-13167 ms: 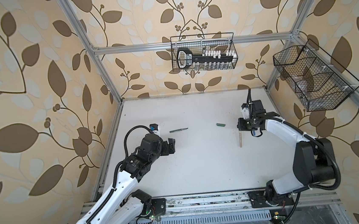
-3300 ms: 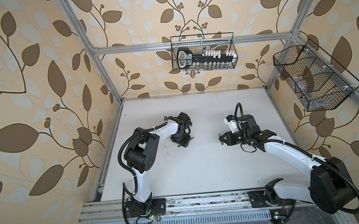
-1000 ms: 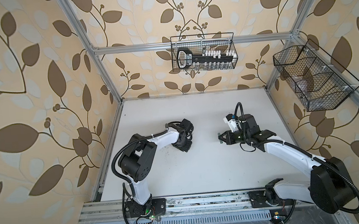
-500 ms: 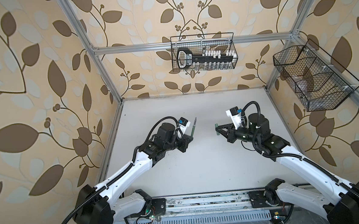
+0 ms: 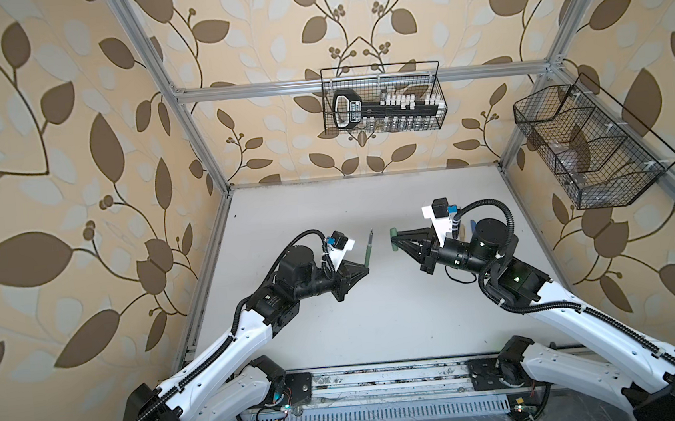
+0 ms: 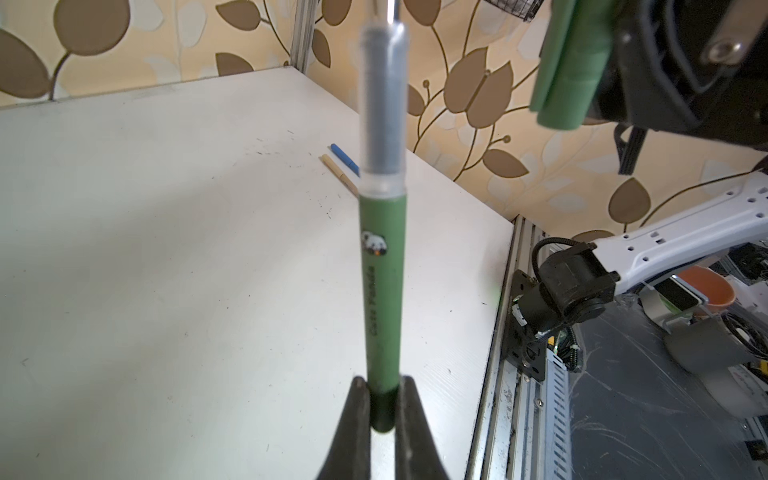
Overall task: Insert the pens into the pen caps
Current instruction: 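Raise the green pen upright with the left gripper while the right lifts the cap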
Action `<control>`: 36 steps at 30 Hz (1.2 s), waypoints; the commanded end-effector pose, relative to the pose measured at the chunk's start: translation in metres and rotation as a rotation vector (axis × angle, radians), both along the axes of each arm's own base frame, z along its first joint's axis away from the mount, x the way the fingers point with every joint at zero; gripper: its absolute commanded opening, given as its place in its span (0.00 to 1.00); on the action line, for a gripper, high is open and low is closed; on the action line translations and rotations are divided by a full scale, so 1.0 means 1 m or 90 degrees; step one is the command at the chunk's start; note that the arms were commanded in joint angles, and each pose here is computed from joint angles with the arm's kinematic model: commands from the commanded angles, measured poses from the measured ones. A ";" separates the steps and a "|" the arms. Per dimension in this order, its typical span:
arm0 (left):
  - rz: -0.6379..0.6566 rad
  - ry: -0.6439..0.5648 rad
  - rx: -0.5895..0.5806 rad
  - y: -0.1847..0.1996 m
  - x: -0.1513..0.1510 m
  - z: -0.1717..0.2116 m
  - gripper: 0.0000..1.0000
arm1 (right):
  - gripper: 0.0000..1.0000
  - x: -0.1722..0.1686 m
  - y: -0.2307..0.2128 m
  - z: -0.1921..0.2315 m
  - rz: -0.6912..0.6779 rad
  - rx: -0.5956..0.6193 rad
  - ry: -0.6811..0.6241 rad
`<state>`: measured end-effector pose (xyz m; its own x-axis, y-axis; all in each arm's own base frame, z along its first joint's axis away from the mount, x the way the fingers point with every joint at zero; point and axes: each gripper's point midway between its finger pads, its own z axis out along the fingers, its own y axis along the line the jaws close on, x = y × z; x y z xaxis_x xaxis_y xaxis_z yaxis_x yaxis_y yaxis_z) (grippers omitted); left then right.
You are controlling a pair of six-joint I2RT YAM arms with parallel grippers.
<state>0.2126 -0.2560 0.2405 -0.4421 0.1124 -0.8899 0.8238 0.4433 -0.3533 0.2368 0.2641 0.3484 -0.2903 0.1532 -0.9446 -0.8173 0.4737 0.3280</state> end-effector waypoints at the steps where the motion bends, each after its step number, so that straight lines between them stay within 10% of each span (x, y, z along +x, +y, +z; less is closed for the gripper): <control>1: -0.045 -0.048 -0.043 -0.006 -0.013 0.028 0.00 | 0.06 -0.007 -0.001 0.047 -0.001 0.066 -0.072; 8: -0.229 -0.054 -0.085 -0.019 -0.056 0.044 0.00 | 0.06 -0.021 -0.002 0.078 0.021 0.114 -0.119; 20: -0.277 -0.085 -0.109 -0.017 -0.072 0.055 0.00 | 0.06 -0.028 -0.005 0.091 0.038 0.179 -0.127; 36: -0.140 -0.054 -0.042 -0.014 -0.033 0.035 0.00 | 0.05 -0.009 0.016 0.069 -0.050 0.045 -0.120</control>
